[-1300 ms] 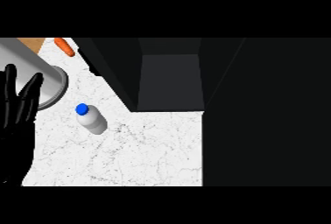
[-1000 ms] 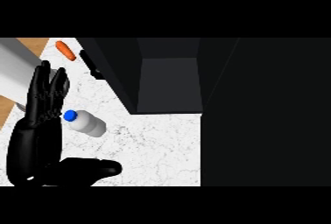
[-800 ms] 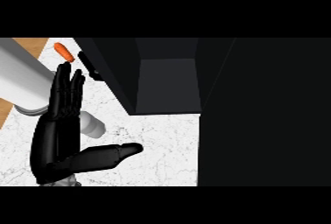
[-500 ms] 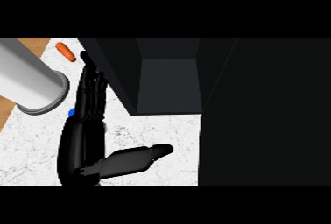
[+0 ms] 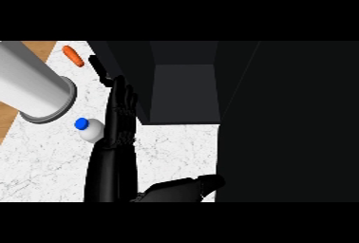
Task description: Pick up the bottled water, place it into the cabinet and close the cabinet
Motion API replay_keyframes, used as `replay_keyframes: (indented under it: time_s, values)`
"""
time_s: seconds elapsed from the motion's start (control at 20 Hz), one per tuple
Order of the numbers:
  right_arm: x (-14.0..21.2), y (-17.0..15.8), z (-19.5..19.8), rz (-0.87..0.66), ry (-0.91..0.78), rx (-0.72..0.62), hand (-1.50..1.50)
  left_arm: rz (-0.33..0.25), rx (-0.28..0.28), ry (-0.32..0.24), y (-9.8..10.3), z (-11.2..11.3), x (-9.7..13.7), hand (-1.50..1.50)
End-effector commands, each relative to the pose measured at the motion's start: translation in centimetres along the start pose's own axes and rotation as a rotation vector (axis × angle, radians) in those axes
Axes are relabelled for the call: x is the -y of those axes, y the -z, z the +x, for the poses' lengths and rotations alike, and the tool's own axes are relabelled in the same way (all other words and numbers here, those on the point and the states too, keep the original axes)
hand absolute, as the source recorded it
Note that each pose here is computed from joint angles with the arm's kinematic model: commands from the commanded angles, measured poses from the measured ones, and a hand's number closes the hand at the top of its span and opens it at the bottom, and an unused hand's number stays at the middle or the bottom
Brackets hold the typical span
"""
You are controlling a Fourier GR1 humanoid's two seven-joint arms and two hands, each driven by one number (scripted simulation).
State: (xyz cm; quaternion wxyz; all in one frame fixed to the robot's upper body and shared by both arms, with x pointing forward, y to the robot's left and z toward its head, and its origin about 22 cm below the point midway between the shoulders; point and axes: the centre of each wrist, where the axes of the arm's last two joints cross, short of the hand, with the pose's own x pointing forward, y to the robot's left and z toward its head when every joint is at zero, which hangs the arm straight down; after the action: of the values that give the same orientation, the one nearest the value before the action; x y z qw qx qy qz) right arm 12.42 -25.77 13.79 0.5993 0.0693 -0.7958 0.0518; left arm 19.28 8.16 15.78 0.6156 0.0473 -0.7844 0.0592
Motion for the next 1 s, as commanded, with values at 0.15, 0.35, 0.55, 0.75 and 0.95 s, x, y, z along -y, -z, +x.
replay_keyframes:
  time_s: [0.15, 0.35, 0.55, 0.75, 0.95]
  values:
    - [-0.8, -1.7, 1.9, 0.005, 0.081, 0.052, -1.50, 0.013, -0.012, -0.019, -0.6, 2.9, -0.2, -1.50]
    - [-1.1, -3.1, 4.1, 0.032, 0.055, 0.066, -1.50, 0.034, -0.025, 0.011, -2.2, 1.8, 0.5, -1.50]
    - [0.0, -2.7, 3.8, 0.028, 0.076, 0.043, -1.50, 0.033, -0.034, 0.000, -2.9, 1.7, 1.0, -1.50]
    - [-0.3, -3.2, 4.5, 0.049, 0.069, 0.062, -1.50, 0.120, -0.024, 0.025, -1.8, 1.9, 0.2, -1.50]
    - [-0.3, -3.8, 4.6, 0.049, 0.070, 0.057, -1.50, 0.197, -0.009, 0.044, -1.3, 1.7, -1.2, -1.50]
